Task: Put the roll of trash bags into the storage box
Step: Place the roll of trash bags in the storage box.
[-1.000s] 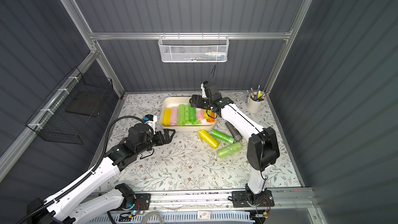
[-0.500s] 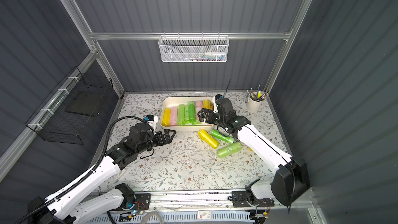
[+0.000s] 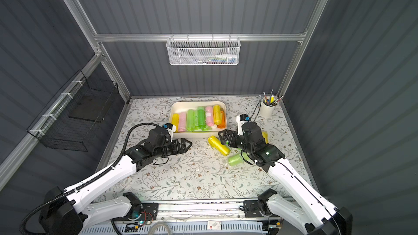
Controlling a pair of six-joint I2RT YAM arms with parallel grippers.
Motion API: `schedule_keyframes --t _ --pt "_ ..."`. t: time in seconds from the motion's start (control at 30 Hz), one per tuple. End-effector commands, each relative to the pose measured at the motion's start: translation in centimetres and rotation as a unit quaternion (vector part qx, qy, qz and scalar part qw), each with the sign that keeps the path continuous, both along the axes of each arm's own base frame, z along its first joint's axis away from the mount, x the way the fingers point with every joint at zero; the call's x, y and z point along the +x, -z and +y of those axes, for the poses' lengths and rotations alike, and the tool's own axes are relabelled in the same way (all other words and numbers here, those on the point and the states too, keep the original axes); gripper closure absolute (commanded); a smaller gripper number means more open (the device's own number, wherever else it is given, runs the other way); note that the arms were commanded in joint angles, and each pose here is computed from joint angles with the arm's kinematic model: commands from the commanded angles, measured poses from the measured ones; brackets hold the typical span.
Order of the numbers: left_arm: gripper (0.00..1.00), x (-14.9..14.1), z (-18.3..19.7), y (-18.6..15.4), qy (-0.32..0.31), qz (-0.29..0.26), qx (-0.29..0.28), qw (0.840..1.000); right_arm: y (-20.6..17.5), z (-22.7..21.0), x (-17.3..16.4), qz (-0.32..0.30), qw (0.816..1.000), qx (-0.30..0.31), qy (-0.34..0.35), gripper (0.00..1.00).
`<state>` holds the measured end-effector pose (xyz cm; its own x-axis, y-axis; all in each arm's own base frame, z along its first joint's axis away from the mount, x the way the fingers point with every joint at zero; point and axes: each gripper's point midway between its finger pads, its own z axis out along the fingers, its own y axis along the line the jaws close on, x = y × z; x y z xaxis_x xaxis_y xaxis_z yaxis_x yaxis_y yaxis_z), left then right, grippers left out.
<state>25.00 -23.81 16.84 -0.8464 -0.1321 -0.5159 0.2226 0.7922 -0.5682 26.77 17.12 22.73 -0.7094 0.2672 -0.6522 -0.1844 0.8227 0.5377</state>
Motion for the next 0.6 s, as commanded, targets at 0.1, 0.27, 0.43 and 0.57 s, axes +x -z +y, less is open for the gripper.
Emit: schedule_keyframes --t 0.1,0.27,0.43,0.57 --pt "0.0 -0.3 -1.8 0.2 0.016 0.004 -0.014 1.0 2.4 -1.7 -2.0 0.028 0.999 -0.007 0.023 0.01" --pt "0.0 -0.9 -3.3 0.8 0.03 0.006 -0.009 0.999 3.2 -2.0 -2.8 0.035 0.999 0.007 0.03 0.01" --pt "0.0 -1.6 -5.1 2.4 0.051 0.011 0.003 0.999 4.0 -2.0 -3.7 0.055 0.998 0.01 0.024 0.01" --pt "0.0 -1.2 -6.2 3.4 0.054 0.021 -0.003 0.998 3.9 -2.5 -4.2 0.05 0.998 0.017 0.034 0.01"
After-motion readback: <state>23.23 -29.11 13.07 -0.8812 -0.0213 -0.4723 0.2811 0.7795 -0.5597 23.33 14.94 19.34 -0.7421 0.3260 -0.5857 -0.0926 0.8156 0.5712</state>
